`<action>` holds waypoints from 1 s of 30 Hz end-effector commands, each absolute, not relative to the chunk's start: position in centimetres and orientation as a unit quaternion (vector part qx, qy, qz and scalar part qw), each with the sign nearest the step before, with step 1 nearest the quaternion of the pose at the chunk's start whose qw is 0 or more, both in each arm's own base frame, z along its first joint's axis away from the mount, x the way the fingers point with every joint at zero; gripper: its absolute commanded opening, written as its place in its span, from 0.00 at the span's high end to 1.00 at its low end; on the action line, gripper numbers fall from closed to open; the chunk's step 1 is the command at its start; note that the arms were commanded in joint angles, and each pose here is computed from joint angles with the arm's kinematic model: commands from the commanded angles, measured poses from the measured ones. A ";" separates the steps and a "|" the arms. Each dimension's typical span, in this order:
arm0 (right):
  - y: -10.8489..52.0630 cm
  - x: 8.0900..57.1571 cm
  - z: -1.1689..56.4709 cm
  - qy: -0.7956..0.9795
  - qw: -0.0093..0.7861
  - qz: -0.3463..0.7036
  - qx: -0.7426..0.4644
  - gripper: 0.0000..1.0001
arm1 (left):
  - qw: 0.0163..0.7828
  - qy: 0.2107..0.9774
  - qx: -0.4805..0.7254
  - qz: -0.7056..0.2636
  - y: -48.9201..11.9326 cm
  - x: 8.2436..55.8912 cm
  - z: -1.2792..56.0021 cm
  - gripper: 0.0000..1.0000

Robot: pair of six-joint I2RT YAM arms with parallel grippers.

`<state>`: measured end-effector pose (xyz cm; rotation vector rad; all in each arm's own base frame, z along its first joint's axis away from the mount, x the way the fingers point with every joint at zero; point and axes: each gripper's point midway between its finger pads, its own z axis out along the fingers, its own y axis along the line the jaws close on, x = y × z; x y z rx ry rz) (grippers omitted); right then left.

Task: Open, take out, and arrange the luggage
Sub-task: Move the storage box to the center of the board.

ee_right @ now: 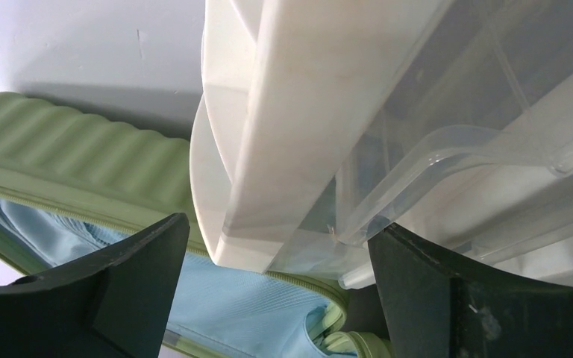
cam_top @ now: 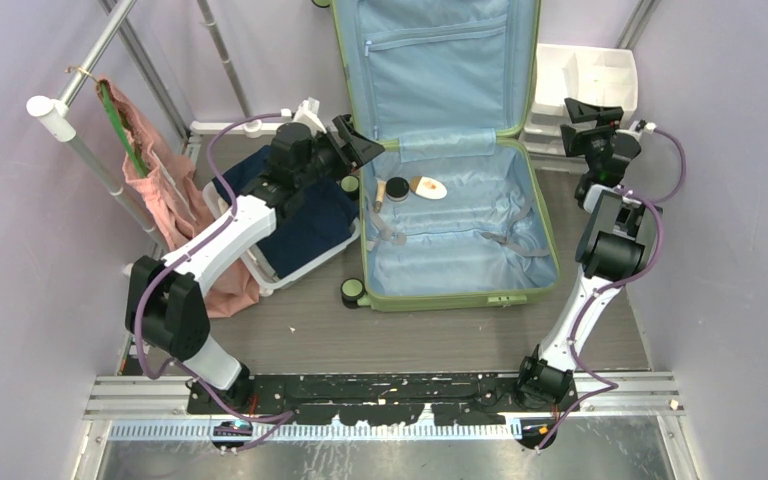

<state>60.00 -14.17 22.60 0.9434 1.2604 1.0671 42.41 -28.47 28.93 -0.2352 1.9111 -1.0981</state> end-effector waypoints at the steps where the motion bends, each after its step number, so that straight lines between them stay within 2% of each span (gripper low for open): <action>1: -14.8 56.6 33.6 0.468 0.682 0.473 0.303 0.06 | 0.478 0.744 -0.080 -0.460 -28.1 41.4 32.3 0.26; 17: -15.8 51.6 35.0 0.462 0.690 0.467 0.302 0.13 | 0.485 0.734 -0.064 -0.472 -28.3 40.8 33.3 0.25; 24: -15.1 49.3 32.3 0.480 0.671 0.465 0.322 0.15 | 0.493 0.732 -0.051 -0.467 -27.9 40.2 33.9 0.25; 30: -15.2 47.9 28.5 0.516 0.638 0.445 0.359 0.12 | 0.488 0.736 -0.043 -0.468 -27.5 39.8 33.7 0.24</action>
